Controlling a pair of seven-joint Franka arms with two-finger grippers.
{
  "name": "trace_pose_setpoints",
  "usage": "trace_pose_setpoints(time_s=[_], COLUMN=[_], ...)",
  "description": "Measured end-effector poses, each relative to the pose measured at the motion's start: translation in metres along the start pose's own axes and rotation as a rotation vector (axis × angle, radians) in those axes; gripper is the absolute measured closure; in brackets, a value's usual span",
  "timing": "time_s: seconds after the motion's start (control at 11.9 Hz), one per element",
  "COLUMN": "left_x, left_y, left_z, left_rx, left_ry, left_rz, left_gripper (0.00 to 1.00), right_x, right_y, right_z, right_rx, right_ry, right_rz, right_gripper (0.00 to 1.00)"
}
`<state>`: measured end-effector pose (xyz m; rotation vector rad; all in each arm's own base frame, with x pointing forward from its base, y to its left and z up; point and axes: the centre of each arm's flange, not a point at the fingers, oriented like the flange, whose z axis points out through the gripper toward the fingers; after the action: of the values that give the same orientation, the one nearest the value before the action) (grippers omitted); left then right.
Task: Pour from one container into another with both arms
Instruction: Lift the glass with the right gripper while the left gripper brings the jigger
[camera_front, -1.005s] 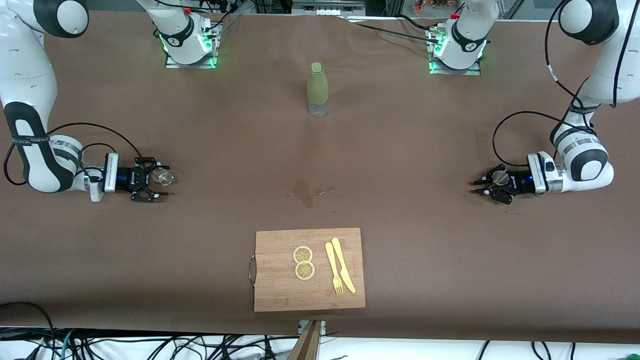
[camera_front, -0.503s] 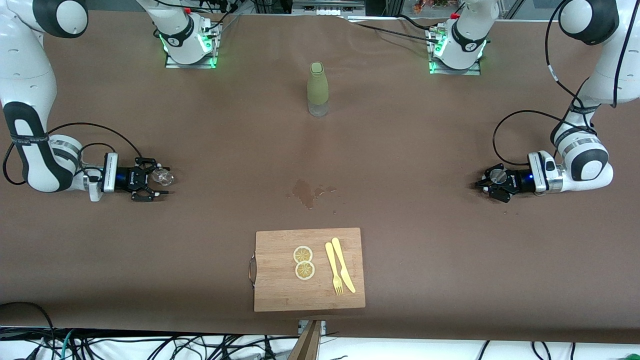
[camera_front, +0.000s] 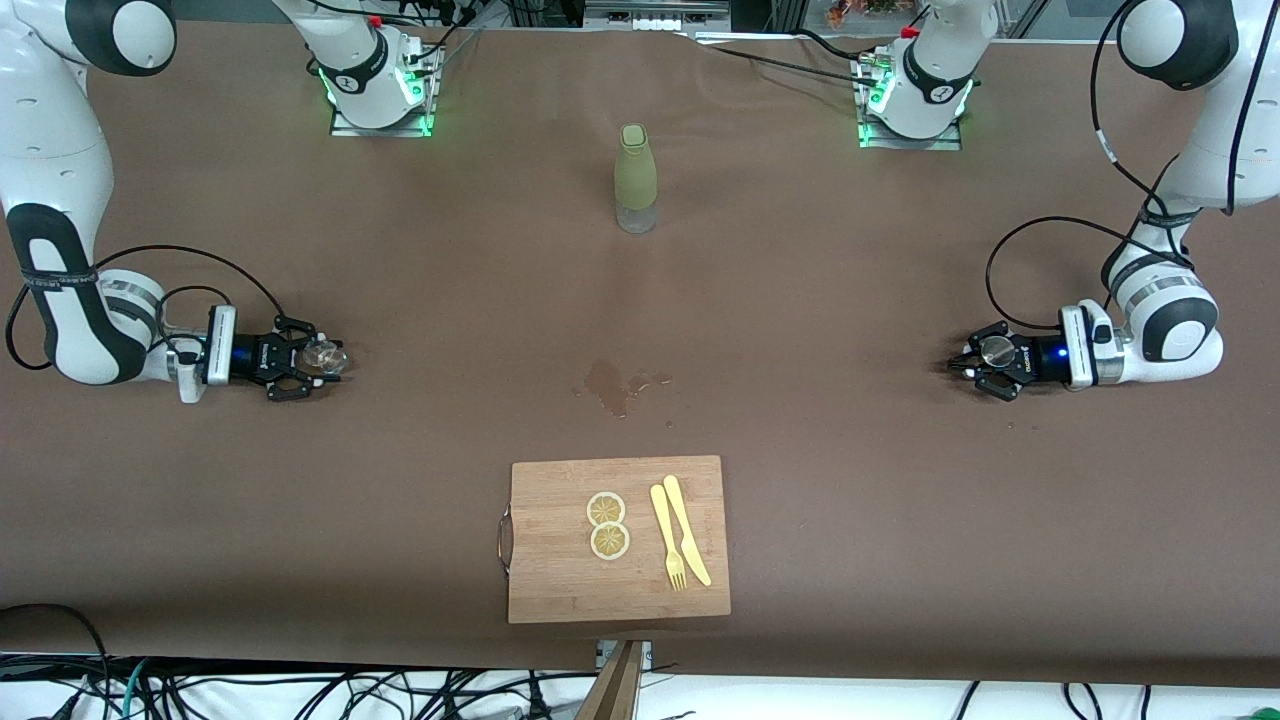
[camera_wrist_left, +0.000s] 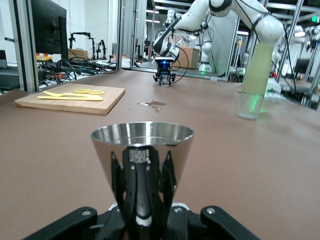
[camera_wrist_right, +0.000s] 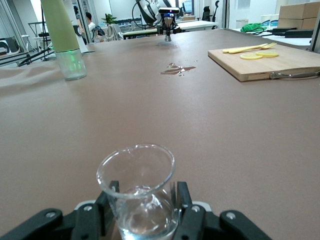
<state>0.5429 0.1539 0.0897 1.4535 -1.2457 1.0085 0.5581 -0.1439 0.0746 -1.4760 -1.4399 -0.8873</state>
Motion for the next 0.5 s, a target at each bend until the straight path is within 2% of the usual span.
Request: trace_pose_setpoints(time_s=[0.17,0.5], left_x=[0.004,0.02], left_y=[-0.002,-0.016], left_z=[0.003,0.029], left_rx=[-0.012,-0.02], left_ry=[0.011,0.041], left_rz=[-0.042,-0.035], left_gripper=[0.92,0.92], right_x=[0.0,0.0], right_y=[0.0,0.0], right_z=[0.0,0.0], right_rx=[0.0,0.001], right_ry=[0.0,-0.001], right_rz=[0.0,-0.001], right_gripper=[0.45,0.5])
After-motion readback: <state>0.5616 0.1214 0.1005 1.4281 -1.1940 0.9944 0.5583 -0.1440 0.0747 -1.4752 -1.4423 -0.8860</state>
